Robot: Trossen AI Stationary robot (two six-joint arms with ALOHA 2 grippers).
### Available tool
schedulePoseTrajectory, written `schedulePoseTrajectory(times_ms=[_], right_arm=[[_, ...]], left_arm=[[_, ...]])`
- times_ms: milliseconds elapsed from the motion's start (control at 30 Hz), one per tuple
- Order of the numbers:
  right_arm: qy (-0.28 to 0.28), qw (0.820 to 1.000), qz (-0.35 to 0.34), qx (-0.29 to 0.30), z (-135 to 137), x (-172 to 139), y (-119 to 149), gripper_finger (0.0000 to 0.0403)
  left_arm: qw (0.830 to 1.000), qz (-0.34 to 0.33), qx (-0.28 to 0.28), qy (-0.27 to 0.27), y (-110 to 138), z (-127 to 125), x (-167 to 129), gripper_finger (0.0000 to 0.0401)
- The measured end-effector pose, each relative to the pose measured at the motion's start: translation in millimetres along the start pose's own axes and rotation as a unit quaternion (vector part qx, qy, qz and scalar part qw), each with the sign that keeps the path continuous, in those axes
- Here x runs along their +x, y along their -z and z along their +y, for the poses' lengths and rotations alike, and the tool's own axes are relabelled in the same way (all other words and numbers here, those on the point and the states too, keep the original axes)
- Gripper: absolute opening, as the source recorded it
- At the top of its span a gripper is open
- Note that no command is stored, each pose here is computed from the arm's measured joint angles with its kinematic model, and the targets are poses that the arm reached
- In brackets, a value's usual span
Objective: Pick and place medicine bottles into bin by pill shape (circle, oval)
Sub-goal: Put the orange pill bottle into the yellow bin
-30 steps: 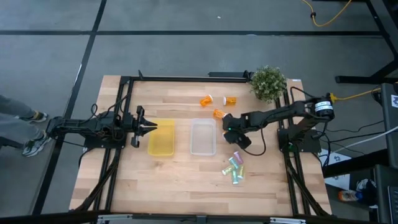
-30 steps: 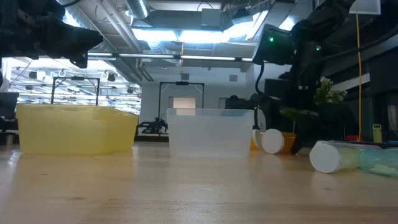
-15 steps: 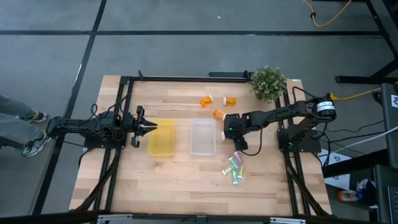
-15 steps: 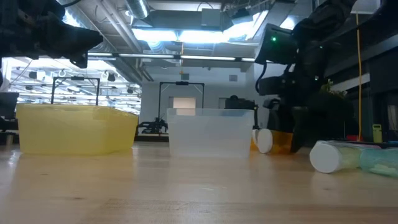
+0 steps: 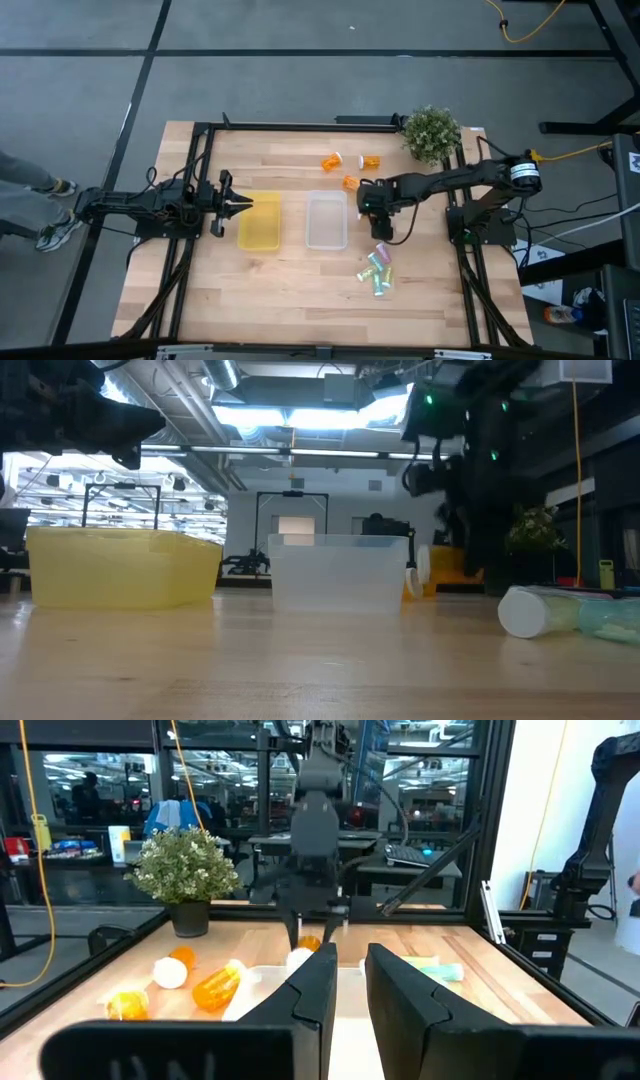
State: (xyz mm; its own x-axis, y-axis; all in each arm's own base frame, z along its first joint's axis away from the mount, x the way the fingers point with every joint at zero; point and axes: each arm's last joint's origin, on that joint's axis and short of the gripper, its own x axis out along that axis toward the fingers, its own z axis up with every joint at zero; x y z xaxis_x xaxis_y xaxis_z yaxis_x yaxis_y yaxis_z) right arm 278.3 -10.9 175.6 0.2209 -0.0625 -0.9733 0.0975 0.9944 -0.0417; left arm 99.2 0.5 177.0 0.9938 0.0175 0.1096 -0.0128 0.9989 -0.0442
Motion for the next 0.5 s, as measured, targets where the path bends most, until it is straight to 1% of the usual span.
schedulePoseTrajectory(times_ms=[200, 267, 367, 500], right_arm=[[0.038, 0.999, -0.010, 0.002, 2, -43, -26, 0.0181], [0.048, 0.998, -0.028, -0.001, 3, -58, -35, 0.0180], [0.047, 0.996, -0.072, -0.011, 5, -77, -49, 0.0180], [0.042, 0.983, -0.176, -0.023, 8, -92, -72, 0.0184]], left_arm=[[1.000, 0.000, 0.000, 0.000, 0, 0, 0, 0.0051], [1.000, 0.000, 0.000, 0.000, 0, 0, 0, 0.0051], [1.000, 0.000, 0.000, 0.000, 0, 0, 0, 0.0051], [1.000, 0.000, 0.000, 0.000, 0, 0, 0, 0.0051]])
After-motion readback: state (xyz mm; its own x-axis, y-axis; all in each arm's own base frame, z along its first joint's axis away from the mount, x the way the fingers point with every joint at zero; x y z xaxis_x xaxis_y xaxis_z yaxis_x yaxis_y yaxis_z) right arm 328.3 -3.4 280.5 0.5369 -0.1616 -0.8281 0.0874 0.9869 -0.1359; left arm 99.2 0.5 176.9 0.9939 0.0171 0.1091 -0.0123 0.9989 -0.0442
